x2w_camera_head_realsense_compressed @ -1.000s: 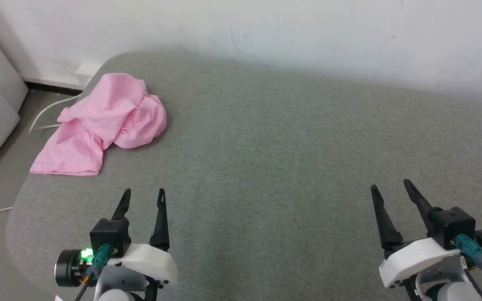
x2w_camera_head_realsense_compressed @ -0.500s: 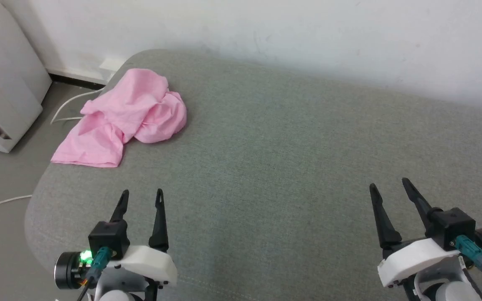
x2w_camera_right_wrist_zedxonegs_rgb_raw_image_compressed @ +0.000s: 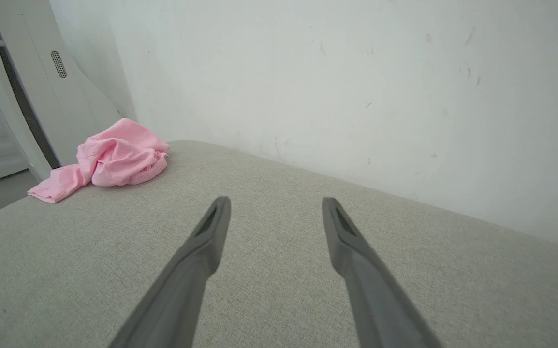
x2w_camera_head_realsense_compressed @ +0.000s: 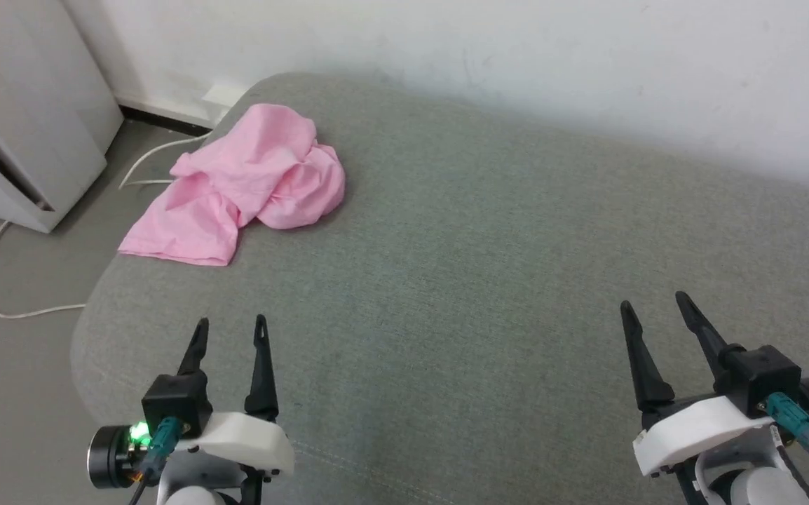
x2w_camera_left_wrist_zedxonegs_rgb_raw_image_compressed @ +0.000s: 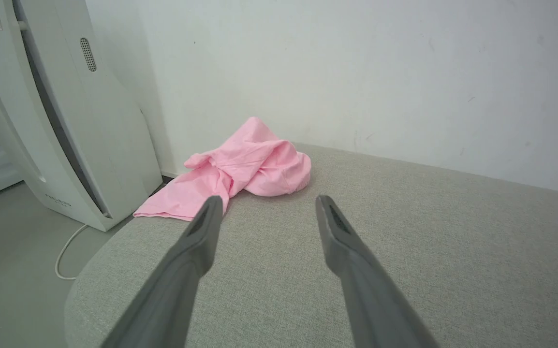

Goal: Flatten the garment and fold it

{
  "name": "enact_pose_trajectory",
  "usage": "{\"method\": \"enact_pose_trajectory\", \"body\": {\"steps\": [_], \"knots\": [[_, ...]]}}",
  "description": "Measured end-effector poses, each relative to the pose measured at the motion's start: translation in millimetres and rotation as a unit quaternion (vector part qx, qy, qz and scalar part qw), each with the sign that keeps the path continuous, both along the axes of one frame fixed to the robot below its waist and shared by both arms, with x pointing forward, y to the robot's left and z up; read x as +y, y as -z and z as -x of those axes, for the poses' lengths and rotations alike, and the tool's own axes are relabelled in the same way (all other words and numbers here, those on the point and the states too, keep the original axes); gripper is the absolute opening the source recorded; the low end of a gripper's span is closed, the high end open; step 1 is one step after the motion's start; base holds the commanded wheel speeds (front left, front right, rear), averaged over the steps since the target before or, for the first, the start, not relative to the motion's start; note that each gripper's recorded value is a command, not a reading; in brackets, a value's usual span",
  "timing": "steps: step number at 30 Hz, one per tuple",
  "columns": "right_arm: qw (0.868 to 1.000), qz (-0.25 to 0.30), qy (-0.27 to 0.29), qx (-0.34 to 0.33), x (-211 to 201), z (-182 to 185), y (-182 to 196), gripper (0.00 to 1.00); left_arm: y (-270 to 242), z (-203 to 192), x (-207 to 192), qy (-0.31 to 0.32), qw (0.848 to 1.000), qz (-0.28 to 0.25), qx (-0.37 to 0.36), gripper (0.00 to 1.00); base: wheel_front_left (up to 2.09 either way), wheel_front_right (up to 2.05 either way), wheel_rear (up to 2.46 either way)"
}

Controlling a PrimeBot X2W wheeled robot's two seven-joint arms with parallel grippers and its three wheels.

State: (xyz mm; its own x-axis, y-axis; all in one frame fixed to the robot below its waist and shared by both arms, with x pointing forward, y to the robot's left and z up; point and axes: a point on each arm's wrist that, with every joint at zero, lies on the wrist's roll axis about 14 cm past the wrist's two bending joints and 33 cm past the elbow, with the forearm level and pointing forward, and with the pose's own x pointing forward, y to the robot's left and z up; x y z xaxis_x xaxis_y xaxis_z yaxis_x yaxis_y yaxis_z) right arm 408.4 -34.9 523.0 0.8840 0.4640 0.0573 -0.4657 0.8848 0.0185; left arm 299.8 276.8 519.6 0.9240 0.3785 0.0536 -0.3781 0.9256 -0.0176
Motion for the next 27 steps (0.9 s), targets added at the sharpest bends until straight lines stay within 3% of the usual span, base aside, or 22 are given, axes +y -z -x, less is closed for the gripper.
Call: {"method": "enact_pose_trajectory", "body": {"steps": [27], "knots": [[0.998,-0.018,-0.059,-0.010,44.2,-3.8,-2.8,1.00,1.4,36.0,33.0,-0.079,0.997,-0.004,-0.011,1.00,0.00,0.00,0.00]]}}
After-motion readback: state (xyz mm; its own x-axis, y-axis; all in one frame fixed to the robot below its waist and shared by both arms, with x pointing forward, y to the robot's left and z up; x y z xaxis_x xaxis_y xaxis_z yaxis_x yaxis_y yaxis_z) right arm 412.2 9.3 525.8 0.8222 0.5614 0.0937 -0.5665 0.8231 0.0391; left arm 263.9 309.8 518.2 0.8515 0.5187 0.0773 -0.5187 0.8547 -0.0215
